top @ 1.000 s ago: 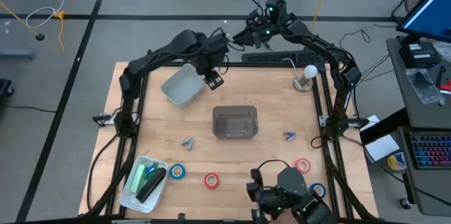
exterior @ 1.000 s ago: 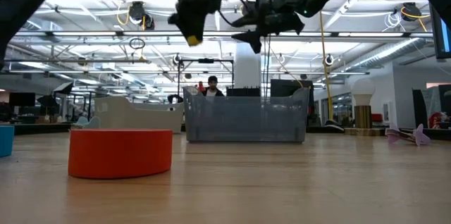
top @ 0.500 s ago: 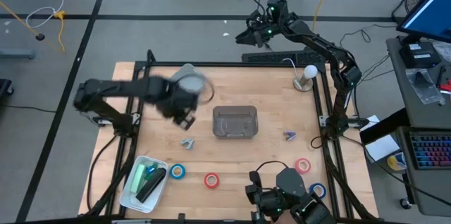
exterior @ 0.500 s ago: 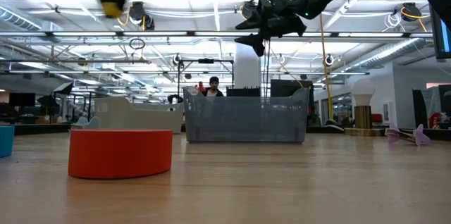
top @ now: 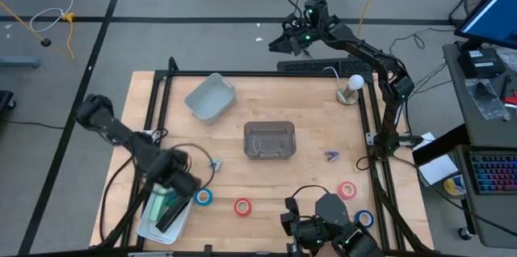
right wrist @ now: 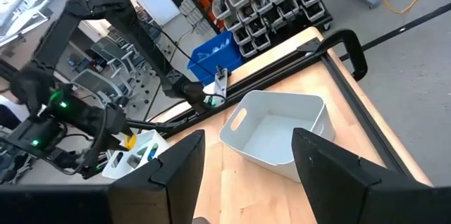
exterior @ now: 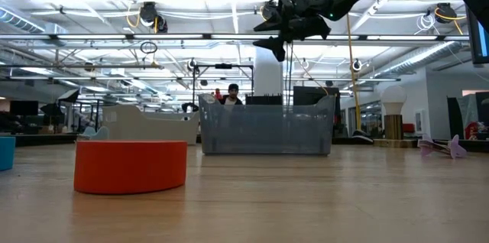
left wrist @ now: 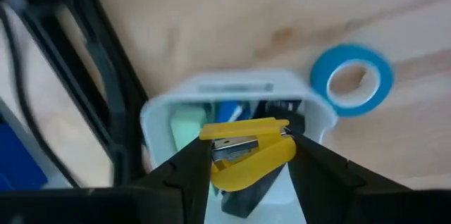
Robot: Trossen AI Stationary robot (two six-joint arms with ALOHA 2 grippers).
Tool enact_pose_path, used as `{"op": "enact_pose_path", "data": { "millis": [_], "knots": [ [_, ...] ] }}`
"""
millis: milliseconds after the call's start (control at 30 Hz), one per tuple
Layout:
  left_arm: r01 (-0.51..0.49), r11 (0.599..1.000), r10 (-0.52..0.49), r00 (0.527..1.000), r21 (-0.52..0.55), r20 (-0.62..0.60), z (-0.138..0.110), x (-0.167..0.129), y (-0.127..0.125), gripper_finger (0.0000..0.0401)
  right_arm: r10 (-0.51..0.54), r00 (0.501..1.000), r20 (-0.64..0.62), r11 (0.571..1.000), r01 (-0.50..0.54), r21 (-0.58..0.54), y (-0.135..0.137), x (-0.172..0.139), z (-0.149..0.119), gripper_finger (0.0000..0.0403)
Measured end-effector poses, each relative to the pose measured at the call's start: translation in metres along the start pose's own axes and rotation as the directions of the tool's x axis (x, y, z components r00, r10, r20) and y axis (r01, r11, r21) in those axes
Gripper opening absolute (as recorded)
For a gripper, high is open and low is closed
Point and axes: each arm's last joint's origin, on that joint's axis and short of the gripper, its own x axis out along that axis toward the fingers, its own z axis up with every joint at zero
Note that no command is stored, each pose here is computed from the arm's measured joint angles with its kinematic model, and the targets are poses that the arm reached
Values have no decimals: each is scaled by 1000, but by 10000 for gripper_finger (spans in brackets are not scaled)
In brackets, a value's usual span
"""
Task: Pick and place Stapler, Stapler remover, tape
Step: Put the yellow stapler into the white bin
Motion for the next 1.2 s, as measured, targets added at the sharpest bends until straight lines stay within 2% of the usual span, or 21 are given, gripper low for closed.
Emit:
{"op": "enact_pose_path", "data": {
  "millis": [133,333,567,767,900,1100,1200],
  "knots": [
    [-28,998,24,997,-50,-71,-23,22,6,178,1,1000,0,1000,-1,0,0,0,0,208],
    [41,990,-56,992,-131,-115,-48,40,7,162,0,1000,0,1000,0,0,0,0,0,208],
    [123,969,-165,968,-216,-191,-67,42,0,182,0,1000,-1,1000,0,2,0,0,0,208],
    [170,963,-221,943,-210,-248,-78,51,-16,171,2,1000,-3,1000,-2,2,1,1,0,208],
    [145,971,-195,939,-190,-283,-85,61,-24,162,8,1000,-7,1000,-8,-1,2,4,-1,208],
    [67,984,-117,945,-168,-306,-92,74,-25,186,21,1000,-16,1000,-21,-6,6,10,-2,208],
    [68,985,-115,945,-159,-307,-95,79,-28,190,26,999,-19,1000,-26,-8,8,12,-2,208]
  ]
}}
